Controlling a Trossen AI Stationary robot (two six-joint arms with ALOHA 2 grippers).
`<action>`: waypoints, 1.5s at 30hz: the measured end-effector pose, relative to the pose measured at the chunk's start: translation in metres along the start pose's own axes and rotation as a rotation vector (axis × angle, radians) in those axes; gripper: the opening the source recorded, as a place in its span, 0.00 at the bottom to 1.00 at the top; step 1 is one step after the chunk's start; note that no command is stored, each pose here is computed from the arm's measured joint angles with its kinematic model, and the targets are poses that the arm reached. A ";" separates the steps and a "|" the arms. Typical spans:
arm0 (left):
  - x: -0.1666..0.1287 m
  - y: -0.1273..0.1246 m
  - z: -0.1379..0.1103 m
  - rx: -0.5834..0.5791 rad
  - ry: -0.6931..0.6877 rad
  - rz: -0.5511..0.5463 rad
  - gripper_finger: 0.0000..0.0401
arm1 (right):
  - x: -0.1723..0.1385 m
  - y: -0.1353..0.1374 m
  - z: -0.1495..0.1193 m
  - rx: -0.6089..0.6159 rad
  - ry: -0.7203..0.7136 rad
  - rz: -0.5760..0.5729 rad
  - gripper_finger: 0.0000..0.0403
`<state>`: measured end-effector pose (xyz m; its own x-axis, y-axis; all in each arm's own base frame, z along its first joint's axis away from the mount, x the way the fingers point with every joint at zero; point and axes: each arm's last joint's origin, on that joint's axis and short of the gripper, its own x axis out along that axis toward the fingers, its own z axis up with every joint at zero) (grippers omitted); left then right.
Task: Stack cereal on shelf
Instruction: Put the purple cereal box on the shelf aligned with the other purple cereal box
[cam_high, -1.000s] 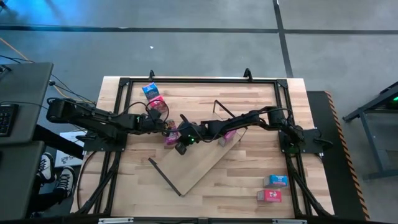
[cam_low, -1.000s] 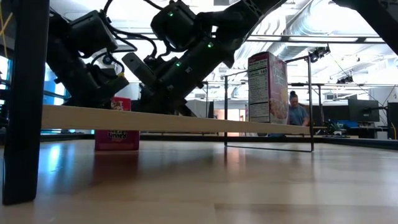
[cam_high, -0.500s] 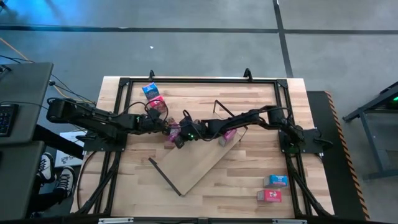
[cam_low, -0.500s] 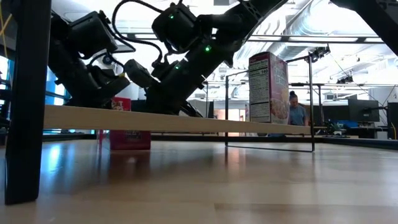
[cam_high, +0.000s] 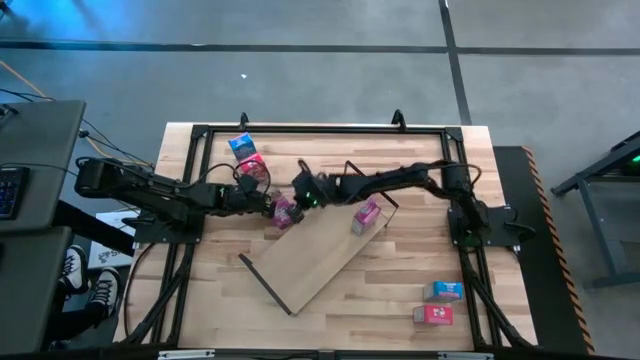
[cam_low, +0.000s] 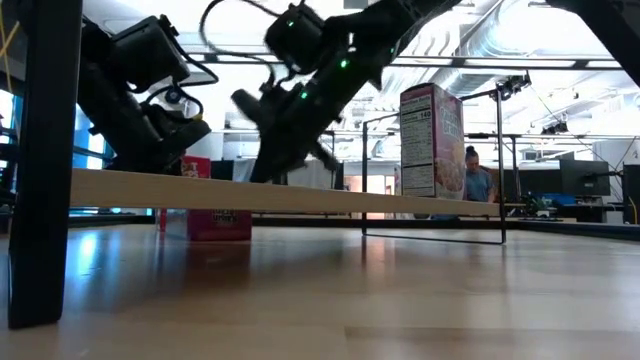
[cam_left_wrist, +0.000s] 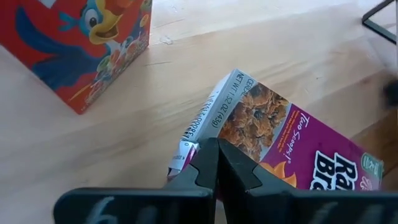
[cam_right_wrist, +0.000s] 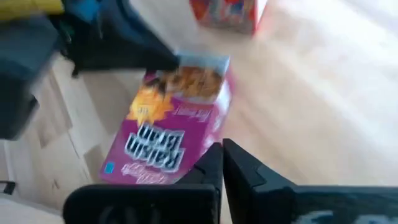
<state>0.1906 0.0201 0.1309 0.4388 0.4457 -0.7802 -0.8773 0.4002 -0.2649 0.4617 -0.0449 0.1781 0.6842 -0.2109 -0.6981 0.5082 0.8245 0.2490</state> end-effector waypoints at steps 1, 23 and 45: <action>0.000 0.000 0.001 -0.011 -0.002 0.000 0.00 | -0.003 -0.005 0.004 -0.014 0.016 -0.004 0.00; -0.018 -0.015 0.026 -0.041 -0.075 -0.010 0.00 | -0.036 -0.025 0.033 -0.070 0.021 0.091 0.00; 0.007 -0.042 0.021 0.402 0.436 -0.129 0.00 | -0.244 -0.054 0.072 -0.182 -0.124 0.018 0.00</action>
<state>0.2349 0.0227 0.1488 0.3418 0.0381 -0.9390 -0.6427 0.7385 -0.2040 0.3052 -0.0753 0.3833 0.7570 -0.2491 -0.6040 0.4001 0.9076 0.1272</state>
